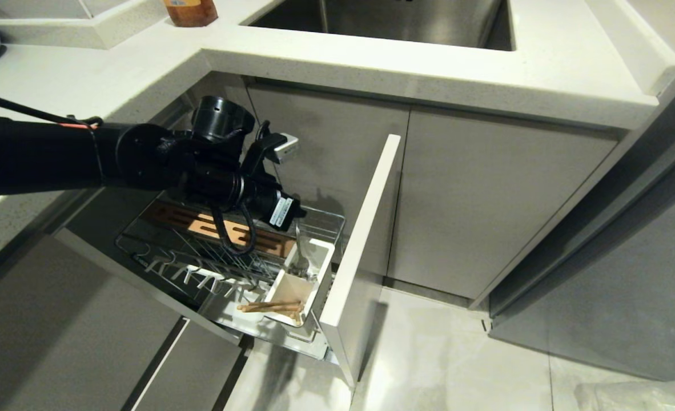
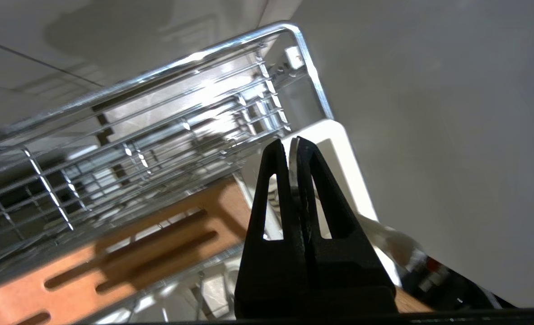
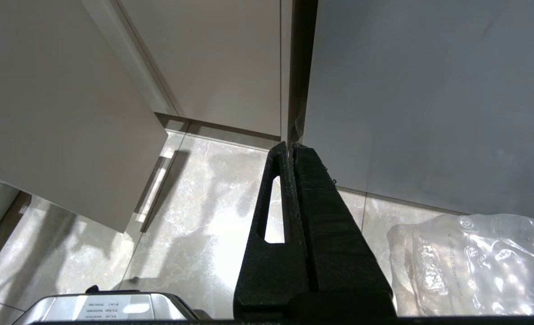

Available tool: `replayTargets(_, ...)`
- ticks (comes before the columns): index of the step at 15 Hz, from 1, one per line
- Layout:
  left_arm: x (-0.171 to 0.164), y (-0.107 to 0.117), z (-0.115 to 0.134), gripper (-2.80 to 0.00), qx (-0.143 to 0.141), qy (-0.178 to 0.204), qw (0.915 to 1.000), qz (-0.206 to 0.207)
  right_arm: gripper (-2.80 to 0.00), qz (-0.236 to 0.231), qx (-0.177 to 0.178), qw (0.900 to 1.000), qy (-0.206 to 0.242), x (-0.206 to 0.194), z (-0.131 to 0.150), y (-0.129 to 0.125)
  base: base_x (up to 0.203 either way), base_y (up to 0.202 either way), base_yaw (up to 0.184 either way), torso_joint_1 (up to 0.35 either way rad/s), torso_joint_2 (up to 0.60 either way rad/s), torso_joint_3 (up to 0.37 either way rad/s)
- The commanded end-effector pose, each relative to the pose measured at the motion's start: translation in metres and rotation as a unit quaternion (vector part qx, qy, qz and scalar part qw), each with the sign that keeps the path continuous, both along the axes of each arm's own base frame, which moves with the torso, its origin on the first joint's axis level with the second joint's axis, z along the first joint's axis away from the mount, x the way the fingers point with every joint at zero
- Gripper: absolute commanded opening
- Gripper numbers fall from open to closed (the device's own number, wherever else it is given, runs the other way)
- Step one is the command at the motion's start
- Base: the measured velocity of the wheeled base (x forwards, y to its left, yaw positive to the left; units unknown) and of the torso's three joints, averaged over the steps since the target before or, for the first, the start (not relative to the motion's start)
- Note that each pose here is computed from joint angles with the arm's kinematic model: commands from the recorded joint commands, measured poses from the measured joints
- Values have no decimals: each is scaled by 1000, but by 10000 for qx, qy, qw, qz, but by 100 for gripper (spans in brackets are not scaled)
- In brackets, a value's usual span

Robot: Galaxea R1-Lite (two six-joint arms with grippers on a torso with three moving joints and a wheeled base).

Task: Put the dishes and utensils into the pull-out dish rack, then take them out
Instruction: Take the fork out of the cupboard

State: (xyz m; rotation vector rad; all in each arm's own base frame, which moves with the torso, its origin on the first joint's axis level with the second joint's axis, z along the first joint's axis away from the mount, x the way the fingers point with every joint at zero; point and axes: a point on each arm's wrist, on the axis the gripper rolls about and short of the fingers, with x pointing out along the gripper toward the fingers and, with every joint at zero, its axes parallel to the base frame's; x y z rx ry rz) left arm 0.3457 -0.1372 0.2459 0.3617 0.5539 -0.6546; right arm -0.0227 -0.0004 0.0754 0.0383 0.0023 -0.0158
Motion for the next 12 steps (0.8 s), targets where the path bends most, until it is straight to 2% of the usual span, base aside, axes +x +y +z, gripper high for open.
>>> replayTargets(1, -14, 5, 16, -280, -81, -85, 9999, -64, -280, 9, 0, 10000, 18, 0, -1, 0, 0, 0, 0, 0, 0, 0)
replayTargets(5, -36, 12, 36, -280, -396, -18, 9990, -221, -280, 6, 0, 10000, 13, 0, -1, 0, 0, 0, 0, 0, 0, 0)
replayTargets(12, -62, 22, 61, -280, -634, -301, 9974, -163, -280, 3, 0, 10000, 18, 0, -1, 0, 0, 0, 0, 0, 0, 0)
